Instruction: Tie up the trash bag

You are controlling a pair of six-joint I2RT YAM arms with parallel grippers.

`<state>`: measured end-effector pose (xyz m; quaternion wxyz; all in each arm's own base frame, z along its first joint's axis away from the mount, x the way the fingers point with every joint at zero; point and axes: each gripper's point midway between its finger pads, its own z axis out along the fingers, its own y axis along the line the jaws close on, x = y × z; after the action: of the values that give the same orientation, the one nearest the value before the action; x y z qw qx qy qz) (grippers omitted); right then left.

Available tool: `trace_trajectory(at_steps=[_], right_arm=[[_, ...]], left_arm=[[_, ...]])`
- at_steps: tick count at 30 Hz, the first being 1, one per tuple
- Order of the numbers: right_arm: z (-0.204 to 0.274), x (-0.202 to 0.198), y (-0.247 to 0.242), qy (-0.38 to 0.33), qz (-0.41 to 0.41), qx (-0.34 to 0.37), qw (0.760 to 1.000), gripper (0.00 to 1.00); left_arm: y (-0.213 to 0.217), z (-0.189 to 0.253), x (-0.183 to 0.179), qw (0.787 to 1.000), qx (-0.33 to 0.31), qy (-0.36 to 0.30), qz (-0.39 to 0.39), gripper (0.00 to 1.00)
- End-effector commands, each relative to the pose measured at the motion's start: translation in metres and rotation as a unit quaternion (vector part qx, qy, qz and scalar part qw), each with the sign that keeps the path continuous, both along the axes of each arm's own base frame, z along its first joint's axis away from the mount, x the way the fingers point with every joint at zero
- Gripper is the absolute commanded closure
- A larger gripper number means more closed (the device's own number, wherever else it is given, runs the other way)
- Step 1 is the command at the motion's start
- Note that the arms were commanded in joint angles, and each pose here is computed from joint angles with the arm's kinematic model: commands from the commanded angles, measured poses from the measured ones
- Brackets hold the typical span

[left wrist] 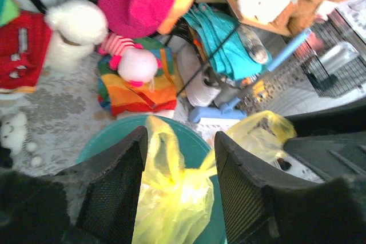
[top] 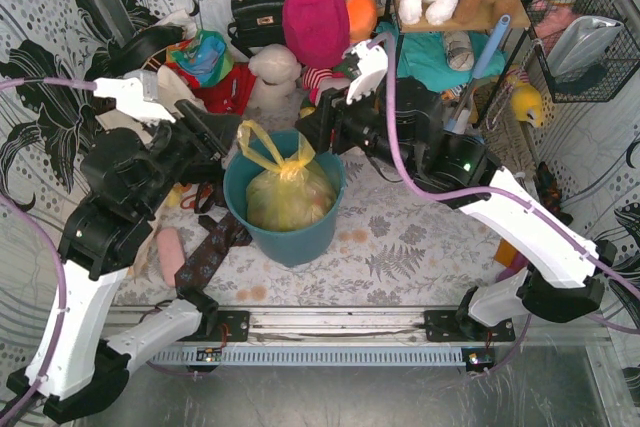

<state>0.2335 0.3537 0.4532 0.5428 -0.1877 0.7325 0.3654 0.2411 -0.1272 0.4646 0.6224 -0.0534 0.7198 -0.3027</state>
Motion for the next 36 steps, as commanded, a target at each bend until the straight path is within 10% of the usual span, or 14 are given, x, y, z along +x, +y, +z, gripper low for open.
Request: trace_trajectory(at_steps=[1, 14, 19, 36], right_arm=[[0.022, 0.009, -0.037, -0.037, -0.061, -0.026, 0.997, 0.49], [-0.072, 0.104, -0.170, 0.041, -0.235, -0.118, 0.964, 0.29], [-0.134, 0.114, -0.242, 0.072, -0.317, -0.144, 0.935, 0.01], [-0.332, 0.105, -0.371, 0.101, -0.474, -0.243, 0.840, 0.03]], left_arm=[[0.046, 0.004, 0.004, 0.993, 0.017, -0.020, 0.116, 0.37], [0.100, -0.065, 0.051, 0.949, 0.104, 0.010, 0.296, 0.07], [0.130, -0.110, 0.072, 0.937, 0.098, 0.055, 0.332, 0.02], [0.228, -0.286, 0.065, 0.861, 0.061, 0.106, 0.495, 0.02]])
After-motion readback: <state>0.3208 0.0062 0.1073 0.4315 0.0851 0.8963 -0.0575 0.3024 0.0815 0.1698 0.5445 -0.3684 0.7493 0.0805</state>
